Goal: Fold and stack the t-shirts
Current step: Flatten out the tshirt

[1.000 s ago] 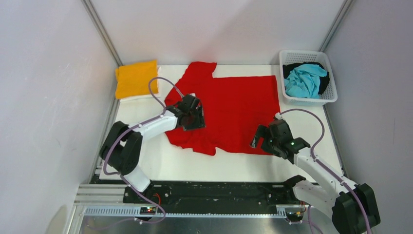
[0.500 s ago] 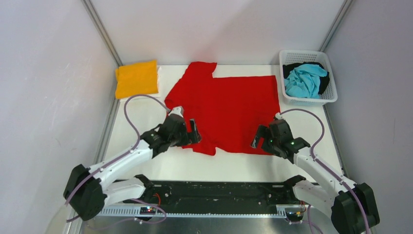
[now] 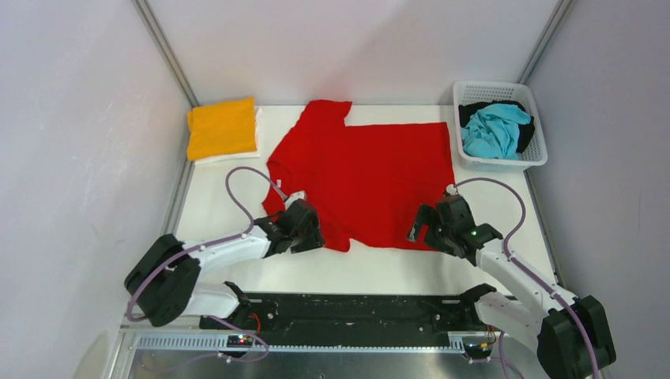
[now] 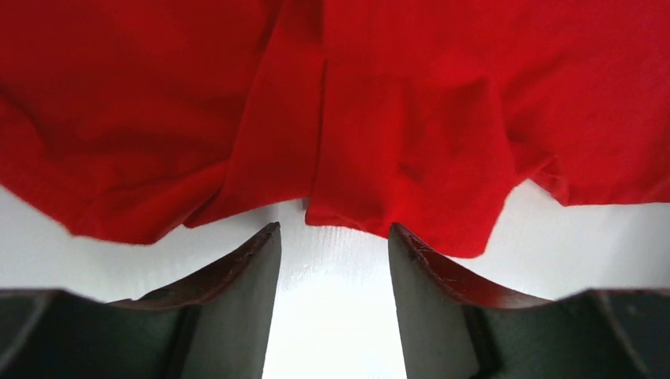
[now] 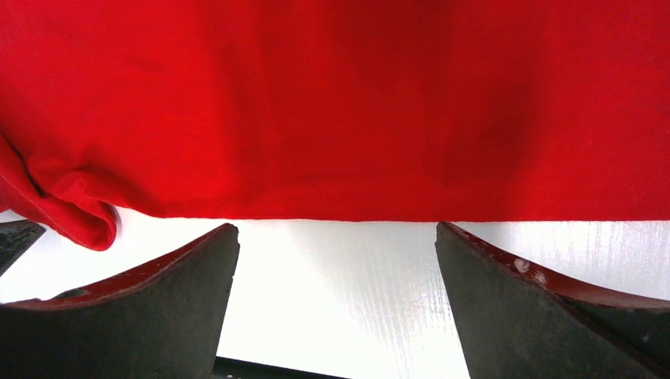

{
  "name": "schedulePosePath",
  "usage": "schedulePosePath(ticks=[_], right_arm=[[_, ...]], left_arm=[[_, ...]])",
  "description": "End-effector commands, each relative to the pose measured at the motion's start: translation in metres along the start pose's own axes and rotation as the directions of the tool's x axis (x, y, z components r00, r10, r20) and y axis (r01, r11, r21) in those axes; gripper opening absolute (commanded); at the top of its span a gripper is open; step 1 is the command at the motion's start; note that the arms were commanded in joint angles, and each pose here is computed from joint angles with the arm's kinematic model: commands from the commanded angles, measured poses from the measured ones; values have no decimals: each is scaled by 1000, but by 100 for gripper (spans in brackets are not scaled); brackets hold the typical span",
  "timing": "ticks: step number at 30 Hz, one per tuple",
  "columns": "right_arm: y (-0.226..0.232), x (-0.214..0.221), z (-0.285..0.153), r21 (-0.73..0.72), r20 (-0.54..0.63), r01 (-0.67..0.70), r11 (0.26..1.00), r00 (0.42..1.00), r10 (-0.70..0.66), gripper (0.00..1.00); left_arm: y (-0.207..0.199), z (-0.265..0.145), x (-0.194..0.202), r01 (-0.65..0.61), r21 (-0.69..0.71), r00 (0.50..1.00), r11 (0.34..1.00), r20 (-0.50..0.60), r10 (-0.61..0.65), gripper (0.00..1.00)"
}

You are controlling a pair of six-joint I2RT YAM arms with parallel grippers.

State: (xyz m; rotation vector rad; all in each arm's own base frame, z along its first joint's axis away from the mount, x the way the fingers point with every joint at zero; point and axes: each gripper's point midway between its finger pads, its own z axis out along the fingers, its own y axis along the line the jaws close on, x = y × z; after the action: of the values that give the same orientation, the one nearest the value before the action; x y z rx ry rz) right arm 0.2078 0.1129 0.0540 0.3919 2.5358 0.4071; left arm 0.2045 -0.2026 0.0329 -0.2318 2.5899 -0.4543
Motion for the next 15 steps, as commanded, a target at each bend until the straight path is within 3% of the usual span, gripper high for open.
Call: schedulePosePath(ticks=[1,10,15], right_arm=[[3,-4,-1,-18,26,8,1000,1000,-8,98],[2,-4,0,-13,26,8,1000,1000,-8,98],[1,-5,1,-6,28,8,1000,1000,-8,99]], left_arm=[[-23,11,-5,30,55,1000,998,-7,-30,56],[-14,21,1,43,20,999,999,-14,-43,48],[-17,18,3,49,40,998,998,-27,-48,36]])
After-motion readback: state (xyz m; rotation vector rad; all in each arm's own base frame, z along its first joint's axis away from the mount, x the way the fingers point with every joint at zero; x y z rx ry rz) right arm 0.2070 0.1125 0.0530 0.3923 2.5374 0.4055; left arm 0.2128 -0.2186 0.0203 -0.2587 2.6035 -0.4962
